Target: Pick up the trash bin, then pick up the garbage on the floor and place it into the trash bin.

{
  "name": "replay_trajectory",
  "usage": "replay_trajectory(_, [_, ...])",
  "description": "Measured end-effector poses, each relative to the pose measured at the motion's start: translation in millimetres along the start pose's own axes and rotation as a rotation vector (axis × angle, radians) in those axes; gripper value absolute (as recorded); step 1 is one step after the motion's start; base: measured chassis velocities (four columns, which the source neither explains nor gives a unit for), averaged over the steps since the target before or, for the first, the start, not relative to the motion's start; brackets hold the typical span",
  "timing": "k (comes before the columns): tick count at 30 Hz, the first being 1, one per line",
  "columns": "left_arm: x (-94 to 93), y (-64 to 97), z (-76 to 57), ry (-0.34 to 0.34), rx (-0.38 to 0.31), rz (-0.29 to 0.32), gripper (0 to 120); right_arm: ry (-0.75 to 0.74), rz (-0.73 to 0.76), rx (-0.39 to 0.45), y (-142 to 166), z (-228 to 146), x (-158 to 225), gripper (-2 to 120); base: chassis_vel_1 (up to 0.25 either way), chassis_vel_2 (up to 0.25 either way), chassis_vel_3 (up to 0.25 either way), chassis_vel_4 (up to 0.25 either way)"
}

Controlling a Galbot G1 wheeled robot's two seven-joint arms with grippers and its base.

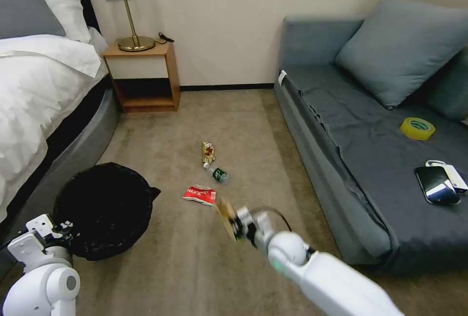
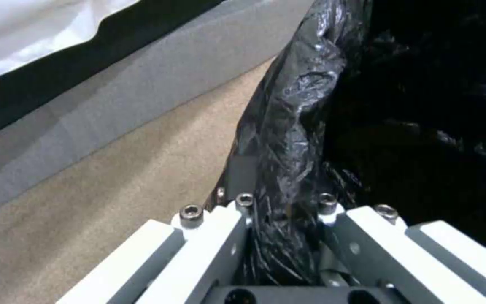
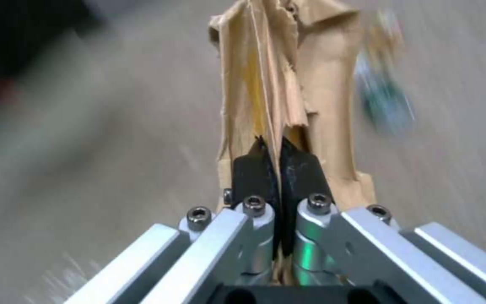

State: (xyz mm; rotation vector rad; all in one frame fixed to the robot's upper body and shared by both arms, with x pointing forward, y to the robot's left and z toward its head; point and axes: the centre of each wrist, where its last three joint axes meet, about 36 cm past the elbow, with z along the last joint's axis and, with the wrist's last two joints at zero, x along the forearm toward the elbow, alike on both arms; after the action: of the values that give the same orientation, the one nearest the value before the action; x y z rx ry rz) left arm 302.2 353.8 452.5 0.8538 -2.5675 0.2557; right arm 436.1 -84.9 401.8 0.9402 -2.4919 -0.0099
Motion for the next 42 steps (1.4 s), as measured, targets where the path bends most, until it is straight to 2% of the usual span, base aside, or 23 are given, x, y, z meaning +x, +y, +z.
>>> replay_trajectory(3, [1.1,-4.6,3.3,0.004,-0.007,0.009,3,-0.102,-0.115,-0.043,60,-57,-8,0,0.0,0.0,0.0,0.0])
replay_trajectory(4, [1.4,-5.7,4.0,0.004,-0.01,0.009,3,-0.108,-0.137,-0.05,75,-66,-11,0,0.0,0.0,0.0,0.0])
replay_trajectory(5, [1.4,-5.7,4.0,0.004,-0.01,0.009,3,-0.108,-0.137,-0.05,75,-66,-11,0,0.0,0.0,0.0,0.0])
replay_trajectory(6, [1.9,-6.8,4.8,0.005,-0.013,0.009,3,-0.108,-0.159,-0.052,92,-72,-14,0,0.0,0.0,0.0,0.0])
replay_trajectory(9, [3.7,-10.1,6.2,0.005,-0.018,0.011,3,-0.076,-0.198,-0.036,128,-70,-28,0,0.0,0.0,0.0,0.0])
replay_trajectory(10, [3.7,-10.1,6.2,0.005,-0.018,0.011,3,-0.076,-0.198,-0.036,128,-70,-28,0,0.0,0.0,0.0,0.0])
replay_trajectory(13, [4.8,-12.8,8.4,0.007,-0.021,0.013,3,-0.032,-0.203,-0.02,158,-52,-48,0,0.0,0.0,0.0,0.0])
replay_trajectory(15, [5.0,-13.2,8.9,0.008,-0.022,0.013,3,-0.023,-0.203,-0.016,163,-49,-52,0,0.0,0.0,0.0,0.0])
replay_trajectory(18, [8.1,-15.6,10.9,0.009,-0.026,0.014,3,0.01,-0.208,0.008,186,-34,-70,0,0.0,0.0,0.0,0.0])
replay_trajectory(24, [11.5,-18.2,14.7,0.012,-0.032,0.017,3,0.02,-0.218,0.015,200,-31,-78,3,0.0,0.0,0.0,0.0])
replay_trajectory(28, [12.9,-20.5,17.1,0.014,-0.036,0.024,3,0.013,-0.217,0.017,200,-33,-77,21,0.0,0.0,0.0,0.0])
replay_trajectory(29, [12.9,-20.5,17.1,0.014,-0.036,0.024,3,0.013,-0.217,0.017,200,-33,-77,21,0.0,0.0,0.0,0.0])
replay_trajectory(33, [12.0,-21.4,15.2,0.008,-0.034,0.026,3,-0.009,-0.208,0.007,191,-40,-72,39,0.0,0.0,0.0,0.0])
replay_trajectory(34, [12.0,-21.4,15.2,0.008,-0.034,0.026,3,-0.009,-0.208,0.007,191,-40,-72,39,0.0,0.0,0.0,0.0])
replay_trajectory(38, [9.2,-21.0,16.3,0.012,-0.035,0.025,3,-0.062,-0.203,-0.023,181,-59,-63,57,0.0,0.0,0.0,0.0])
replay_trajectory(39, [9.2,-21.0,16.3,0.012,-0.035,0.025,3,-0.062,-0.203,-0.023,181,-59,-63,57,0.0,0.0,0.0,0.0])
replay_trajectory(42, [8.1,-20.8,14.0,0.007,-0.035,0.027,3,-0.14,-0.19,-0.038,160,-81,-46,71,0.0,0.0,0.0,0.0])
